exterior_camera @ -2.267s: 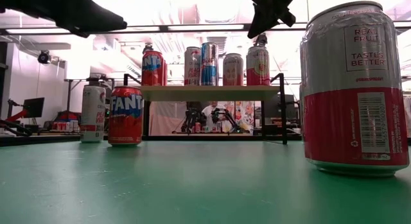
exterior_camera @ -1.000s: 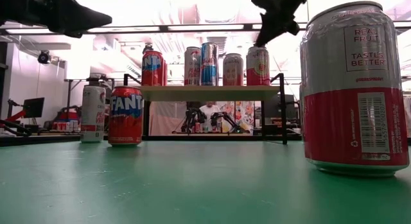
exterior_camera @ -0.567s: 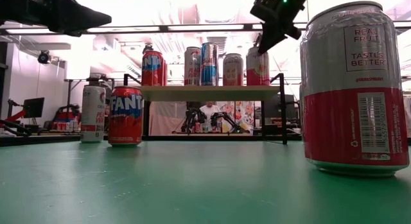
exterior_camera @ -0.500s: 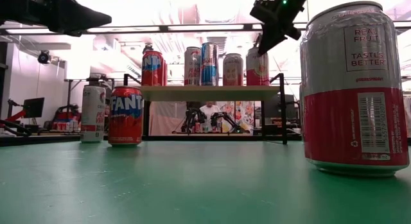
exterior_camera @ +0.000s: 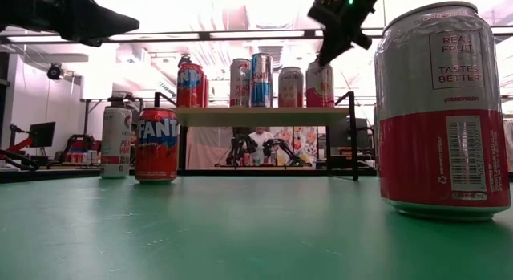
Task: Place canned beverage on shelf
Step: Put the top white and pink soda can on the shelf, then put the orange soda can on the shelf aligned with other orange soda cans
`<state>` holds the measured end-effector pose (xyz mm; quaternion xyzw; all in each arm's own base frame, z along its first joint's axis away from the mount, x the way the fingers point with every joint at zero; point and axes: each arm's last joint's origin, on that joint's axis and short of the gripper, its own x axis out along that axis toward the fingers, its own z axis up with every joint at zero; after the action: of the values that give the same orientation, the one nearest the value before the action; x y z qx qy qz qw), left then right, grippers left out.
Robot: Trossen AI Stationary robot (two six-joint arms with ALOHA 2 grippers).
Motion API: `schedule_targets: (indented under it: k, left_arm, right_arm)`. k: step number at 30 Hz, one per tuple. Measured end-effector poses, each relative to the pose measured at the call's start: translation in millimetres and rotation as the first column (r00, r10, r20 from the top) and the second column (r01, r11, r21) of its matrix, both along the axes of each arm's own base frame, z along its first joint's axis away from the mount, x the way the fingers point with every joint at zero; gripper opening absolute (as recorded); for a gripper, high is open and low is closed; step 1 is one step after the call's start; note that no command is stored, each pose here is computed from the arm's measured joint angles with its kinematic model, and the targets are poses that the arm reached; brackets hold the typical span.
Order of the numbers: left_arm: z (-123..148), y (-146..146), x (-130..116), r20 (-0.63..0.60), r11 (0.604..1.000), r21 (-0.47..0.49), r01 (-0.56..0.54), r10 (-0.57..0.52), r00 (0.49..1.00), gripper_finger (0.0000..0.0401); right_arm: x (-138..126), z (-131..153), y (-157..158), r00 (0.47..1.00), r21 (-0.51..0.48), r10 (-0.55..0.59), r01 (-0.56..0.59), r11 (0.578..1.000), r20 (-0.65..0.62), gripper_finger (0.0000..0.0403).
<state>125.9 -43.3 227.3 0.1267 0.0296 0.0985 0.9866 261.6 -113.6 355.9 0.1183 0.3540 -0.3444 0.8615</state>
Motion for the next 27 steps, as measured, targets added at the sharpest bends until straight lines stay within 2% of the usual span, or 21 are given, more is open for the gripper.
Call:
schedule_targets:
  k: [3,7,16,27]
  left_arm:
    - [0,0,0,0.003,1.000,-0.014,-0.001,0.001,1.000,0.0000]
    - [2,0,0,0.026,0.998,-0.064,-0.001,0.003,1.000,0.0000]
    - [2,-5,7,0.089,0.955,-0.295,0.039,-0.013,0.996,0.0000]
    - [-16,-13,24,0.009,0.888,-0.459,-0.002,0.007,1.000,0.0000]
  right_arm:
    - [0,11,11,0.998,0.014,0.027,-0.028,1.000,0.052,0.0009]
    - [7,17,30,0.983,0.105,0.132,-0.146,0.984,0.125,0.0009]
    - [18,16,82,0.946,0.201,0.273,-0.305,0.931,0.172,0.0009]
    - [28,9,118,0.911,0.202,0.383,-0.408,0.890,0.154,0.0009]
